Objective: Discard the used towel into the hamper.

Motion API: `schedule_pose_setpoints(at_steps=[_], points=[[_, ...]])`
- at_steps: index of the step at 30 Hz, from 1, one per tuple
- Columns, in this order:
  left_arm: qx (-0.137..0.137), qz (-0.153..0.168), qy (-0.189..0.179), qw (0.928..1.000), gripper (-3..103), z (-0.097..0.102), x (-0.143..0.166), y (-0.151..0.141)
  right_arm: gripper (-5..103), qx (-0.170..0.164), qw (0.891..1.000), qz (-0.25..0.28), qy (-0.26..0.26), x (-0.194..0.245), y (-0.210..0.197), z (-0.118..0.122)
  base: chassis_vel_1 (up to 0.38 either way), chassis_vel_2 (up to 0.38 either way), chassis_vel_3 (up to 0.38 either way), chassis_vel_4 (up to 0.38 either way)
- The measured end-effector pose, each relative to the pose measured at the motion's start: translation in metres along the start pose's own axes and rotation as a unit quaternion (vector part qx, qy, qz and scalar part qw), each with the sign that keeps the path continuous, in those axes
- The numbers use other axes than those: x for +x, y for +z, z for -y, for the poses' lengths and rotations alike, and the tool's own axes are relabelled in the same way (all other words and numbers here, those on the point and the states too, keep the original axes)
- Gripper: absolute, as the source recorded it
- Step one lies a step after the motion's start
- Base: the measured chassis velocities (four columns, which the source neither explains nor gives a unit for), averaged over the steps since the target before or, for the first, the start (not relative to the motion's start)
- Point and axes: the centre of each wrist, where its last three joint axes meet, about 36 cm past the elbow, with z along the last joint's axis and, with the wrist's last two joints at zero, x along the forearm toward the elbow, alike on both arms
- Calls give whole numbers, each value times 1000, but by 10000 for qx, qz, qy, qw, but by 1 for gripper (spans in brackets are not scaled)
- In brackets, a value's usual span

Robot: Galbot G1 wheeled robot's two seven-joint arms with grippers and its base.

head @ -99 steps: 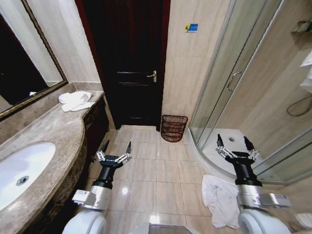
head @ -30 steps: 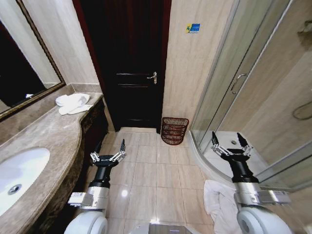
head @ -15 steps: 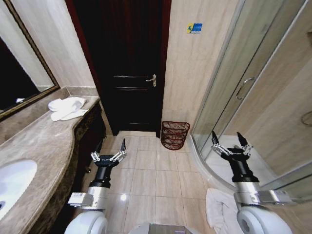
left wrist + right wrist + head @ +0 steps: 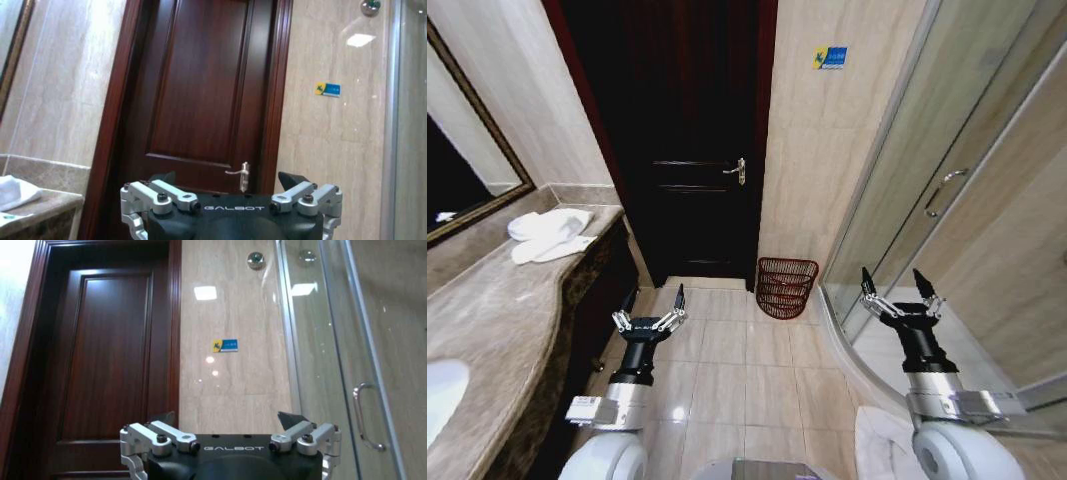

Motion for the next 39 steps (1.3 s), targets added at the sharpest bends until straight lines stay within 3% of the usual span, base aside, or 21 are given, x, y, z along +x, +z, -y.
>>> schedule_pose_setpoints(at_steps=[21,39], points=[[133,-88,-182,9997,100,3,0,0,100,53,10000,57,4,-1,0,3,-5,18,18,-3],[132,-86,-199,9997,100,3,0,0,100,67,9999,88,-32,-2,0,4,89,92,88,87]])
